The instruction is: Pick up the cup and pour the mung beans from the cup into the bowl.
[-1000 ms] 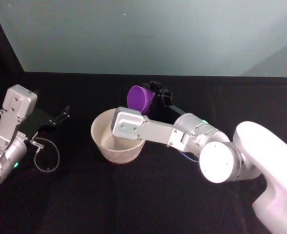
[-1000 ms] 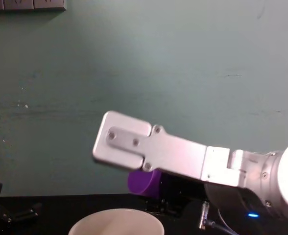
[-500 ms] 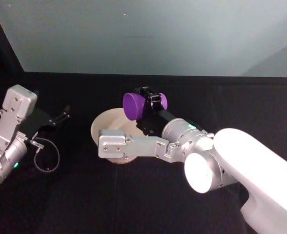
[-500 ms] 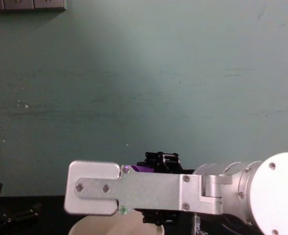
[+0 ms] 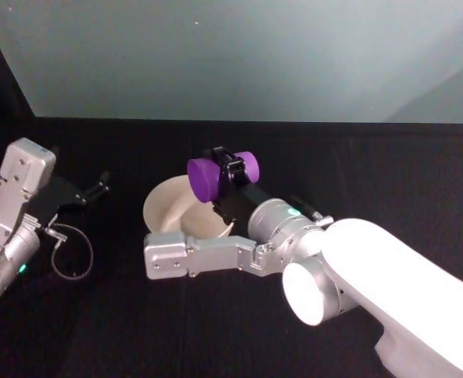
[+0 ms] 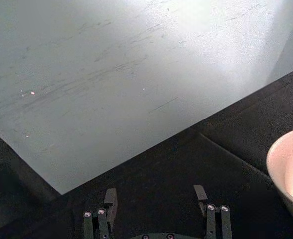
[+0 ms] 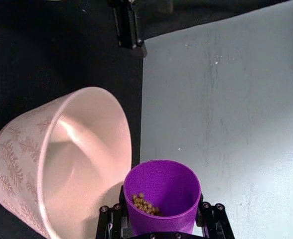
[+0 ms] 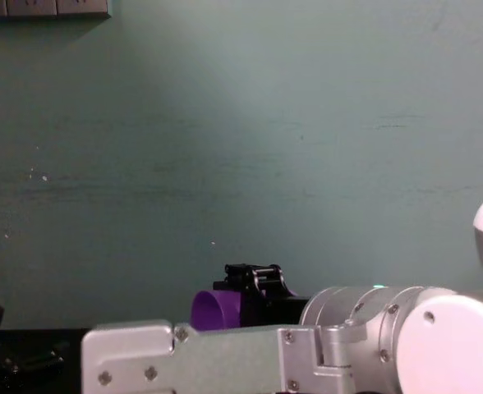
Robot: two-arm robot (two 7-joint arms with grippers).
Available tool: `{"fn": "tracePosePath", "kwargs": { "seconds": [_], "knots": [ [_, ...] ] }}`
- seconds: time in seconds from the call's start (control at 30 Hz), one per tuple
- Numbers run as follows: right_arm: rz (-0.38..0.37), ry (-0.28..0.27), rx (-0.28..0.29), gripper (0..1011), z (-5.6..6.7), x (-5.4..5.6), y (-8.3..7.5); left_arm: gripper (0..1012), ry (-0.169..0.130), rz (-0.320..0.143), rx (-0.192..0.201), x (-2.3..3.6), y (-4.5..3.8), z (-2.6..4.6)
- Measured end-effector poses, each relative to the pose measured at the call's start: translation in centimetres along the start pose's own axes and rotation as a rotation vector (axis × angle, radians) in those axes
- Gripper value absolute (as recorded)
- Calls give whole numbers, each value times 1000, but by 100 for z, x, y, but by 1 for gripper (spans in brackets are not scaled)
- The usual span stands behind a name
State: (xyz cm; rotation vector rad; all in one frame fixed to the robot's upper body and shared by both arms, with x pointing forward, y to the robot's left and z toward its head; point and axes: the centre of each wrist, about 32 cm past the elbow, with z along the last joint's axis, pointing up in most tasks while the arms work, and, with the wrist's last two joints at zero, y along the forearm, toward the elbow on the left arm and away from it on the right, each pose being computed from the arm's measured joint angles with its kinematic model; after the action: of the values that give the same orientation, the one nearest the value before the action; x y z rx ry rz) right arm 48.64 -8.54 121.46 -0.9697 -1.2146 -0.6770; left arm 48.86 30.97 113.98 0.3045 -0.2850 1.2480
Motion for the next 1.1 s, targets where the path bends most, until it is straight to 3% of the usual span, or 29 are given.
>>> {"fn": "tracePosePath", "kwargs": {
  "seconds": [0.6,1.1],
  "knots": [
    [-12,-116,8,726,30,-25,-27,1000,0,0,0,0,0,0],
    [0,-164,10,726,50,-44,-34,1000,0,0,0,0,0,0]
  ]
}}
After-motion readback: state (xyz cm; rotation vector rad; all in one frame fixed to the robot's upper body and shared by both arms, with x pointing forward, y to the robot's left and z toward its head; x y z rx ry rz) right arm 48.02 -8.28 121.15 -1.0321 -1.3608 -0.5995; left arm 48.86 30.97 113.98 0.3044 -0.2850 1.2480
